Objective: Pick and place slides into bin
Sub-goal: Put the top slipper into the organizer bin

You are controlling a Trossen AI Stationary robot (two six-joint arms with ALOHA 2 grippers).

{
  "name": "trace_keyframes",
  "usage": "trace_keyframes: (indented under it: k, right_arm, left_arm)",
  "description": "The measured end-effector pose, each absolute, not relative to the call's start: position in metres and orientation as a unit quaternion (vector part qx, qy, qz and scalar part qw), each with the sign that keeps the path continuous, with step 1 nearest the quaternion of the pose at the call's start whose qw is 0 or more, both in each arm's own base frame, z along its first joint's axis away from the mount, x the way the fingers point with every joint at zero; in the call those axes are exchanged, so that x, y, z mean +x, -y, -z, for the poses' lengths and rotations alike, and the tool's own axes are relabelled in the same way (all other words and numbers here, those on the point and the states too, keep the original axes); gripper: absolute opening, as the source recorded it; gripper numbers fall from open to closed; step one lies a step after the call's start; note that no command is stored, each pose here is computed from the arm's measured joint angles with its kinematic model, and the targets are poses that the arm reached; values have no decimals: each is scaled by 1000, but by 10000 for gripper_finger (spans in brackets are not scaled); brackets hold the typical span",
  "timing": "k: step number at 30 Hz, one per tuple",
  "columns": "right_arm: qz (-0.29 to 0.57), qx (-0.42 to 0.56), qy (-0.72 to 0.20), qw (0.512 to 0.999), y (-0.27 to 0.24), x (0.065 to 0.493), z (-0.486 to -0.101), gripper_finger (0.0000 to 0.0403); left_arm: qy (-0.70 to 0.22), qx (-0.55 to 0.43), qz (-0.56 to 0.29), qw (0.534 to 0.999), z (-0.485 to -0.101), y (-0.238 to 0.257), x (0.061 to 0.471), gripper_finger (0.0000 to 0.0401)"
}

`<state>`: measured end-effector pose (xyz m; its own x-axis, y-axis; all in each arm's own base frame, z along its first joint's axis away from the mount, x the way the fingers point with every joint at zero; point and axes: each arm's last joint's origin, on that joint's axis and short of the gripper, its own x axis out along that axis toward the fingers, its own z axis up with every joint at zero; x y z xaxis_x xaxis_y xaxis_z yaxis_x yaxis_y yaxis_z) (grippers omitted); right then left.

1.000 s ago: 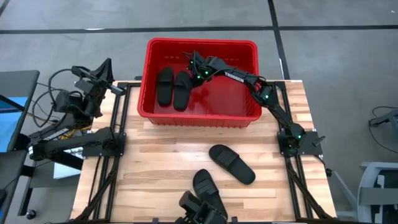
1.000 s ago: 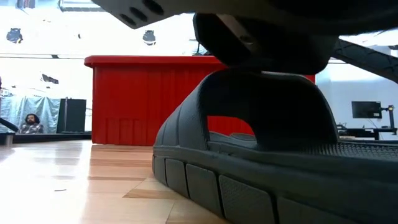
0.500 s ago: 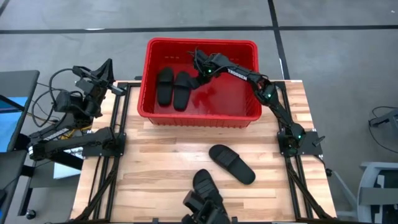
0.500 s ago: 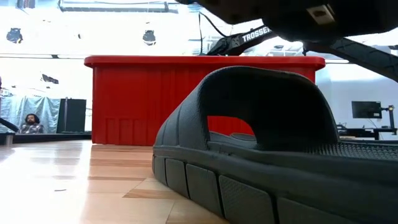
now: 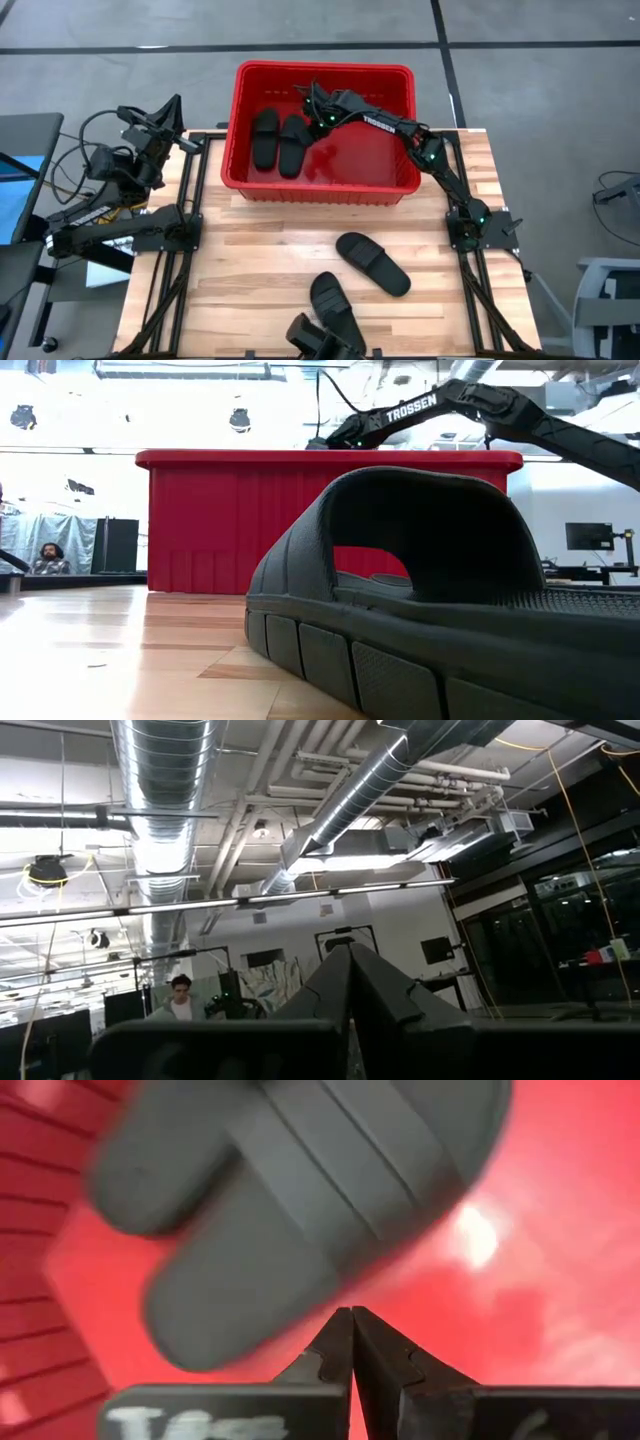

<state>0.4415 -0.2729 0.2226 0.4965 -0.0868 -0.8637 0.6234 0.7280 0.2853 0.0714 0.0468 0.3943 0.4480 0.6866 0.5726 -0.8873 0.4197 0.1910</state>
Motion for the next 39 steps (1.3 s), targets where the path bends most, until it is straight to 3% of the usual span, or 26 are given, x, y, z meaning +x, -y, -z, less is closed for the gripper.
trace_keyframes:
  k: [12,23,31,39]
  right_arm:
    - [172,132,-248,944,246,414,-374,0]
    - [159,-28,-116,980,194,331,-500,0]
    - [180,-54,-83,979,165,260,-546,0]
    - [211,-48,-93,972,142,206,-545,0]
  left_arm:
    - [209,240,-481,816,-394,-47,71,0]
    - [208,241,-482,816,-394,-47,71,0]
    - [196,242,-480,820,-392,-47,73,0]
    - [196,242,-480,820,-392,-47,73,0]
